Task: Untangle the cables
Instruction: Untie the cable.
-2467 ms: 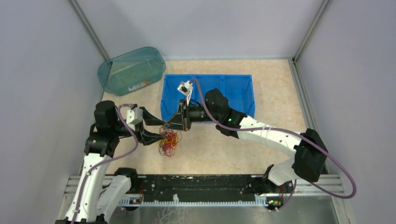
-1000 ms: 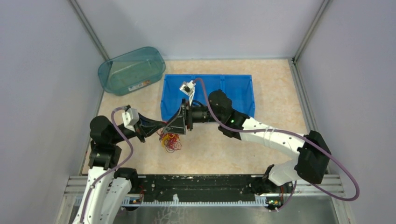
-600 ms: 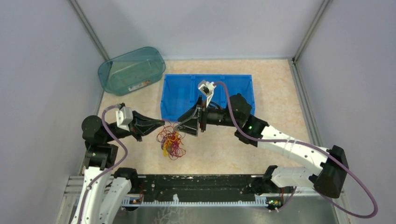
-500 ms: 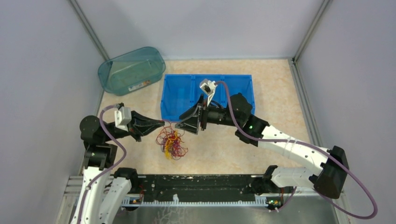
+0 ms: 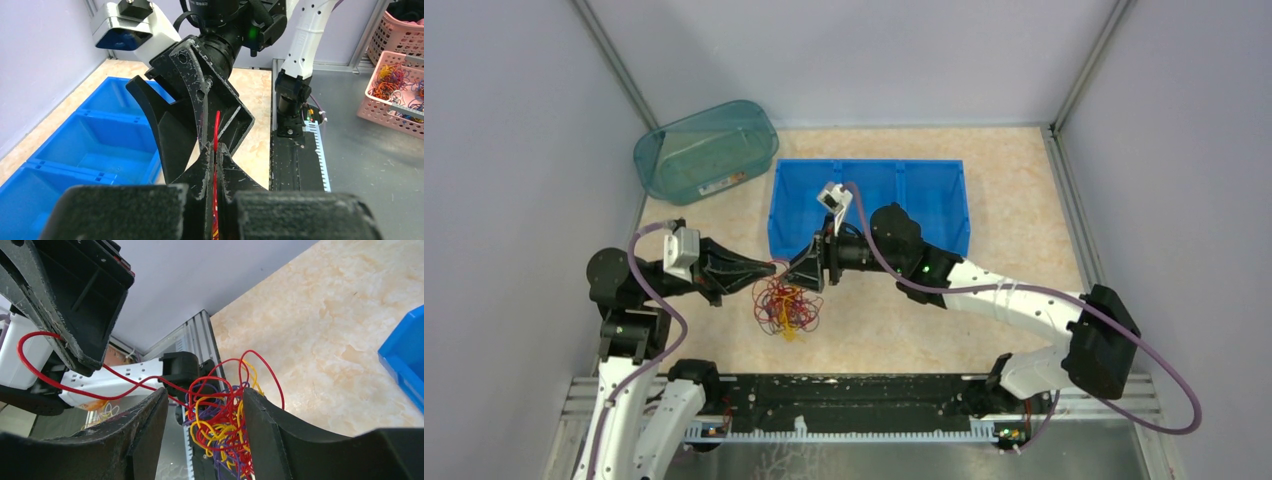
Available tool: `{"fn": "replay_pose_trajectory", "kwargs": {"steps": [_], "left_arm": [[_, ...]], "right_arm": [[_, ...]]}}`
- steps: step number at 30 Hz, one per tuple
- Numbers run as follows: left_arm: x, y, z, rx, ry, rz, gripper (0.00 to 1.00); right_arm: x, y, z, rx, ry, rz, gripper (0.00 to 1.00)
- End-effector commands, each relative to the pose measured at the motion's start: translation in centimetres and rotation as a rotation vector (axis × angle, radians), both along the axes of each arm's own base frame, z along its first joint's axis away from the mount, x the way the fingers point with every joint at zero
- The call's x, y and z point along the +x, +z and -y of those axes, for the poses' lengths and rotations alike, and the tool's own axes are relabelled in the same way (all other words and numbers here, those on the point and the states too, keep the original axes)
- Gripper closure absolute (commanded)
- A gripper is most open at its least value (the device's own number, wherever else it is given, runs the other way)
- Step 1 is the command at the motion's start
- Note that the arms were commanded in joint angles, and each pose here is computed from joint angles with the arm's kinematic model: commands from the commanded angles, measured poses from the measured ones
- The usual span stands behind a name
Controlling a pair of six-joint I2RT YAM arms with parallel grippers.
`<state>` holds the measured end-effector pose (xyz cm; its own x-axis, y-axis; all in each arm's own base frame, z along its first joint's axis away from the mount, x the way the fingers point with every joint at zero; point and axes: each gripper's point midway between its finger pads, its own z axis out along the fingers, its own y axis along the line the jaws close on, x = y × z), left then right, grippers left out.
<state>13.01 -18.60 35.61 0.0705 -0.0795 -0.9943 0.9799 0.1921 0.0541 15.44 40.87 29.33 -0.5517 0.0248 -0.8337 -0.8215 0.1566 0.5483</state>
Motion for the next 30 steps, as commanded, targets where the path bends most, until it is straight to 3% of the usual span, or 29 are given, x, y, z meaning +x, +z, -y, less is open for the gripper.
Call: {"fn": "replay_pose_trajectory", "kwargs": {"steps": [1,8,25,30], "left_arm": [[-0.9,1.2,0.1,-0.001,-0.034,0.038,1.0],[-0.8,1.0,0.1,-0.003,-0.032,0.035,0.98],[-0.8,1.9,0.1,-0.015,-0.032,0.038,0.97],[-0.9,2.4,0.1,-0.02,-0.024,0.048,0.97]], "right_arm": [[-0.9,5.6,-1.3,0.148,0.046,0.087,0.43],[-1.3,6.1,-1.9,0.183,0.058,0.078,0.43],[-0.2,3.4,-4.2,0.109,-0.06,0.07,0.45],[0.5,3.0,-1.2,0.068,-0.165,0.096,0.39]]}}
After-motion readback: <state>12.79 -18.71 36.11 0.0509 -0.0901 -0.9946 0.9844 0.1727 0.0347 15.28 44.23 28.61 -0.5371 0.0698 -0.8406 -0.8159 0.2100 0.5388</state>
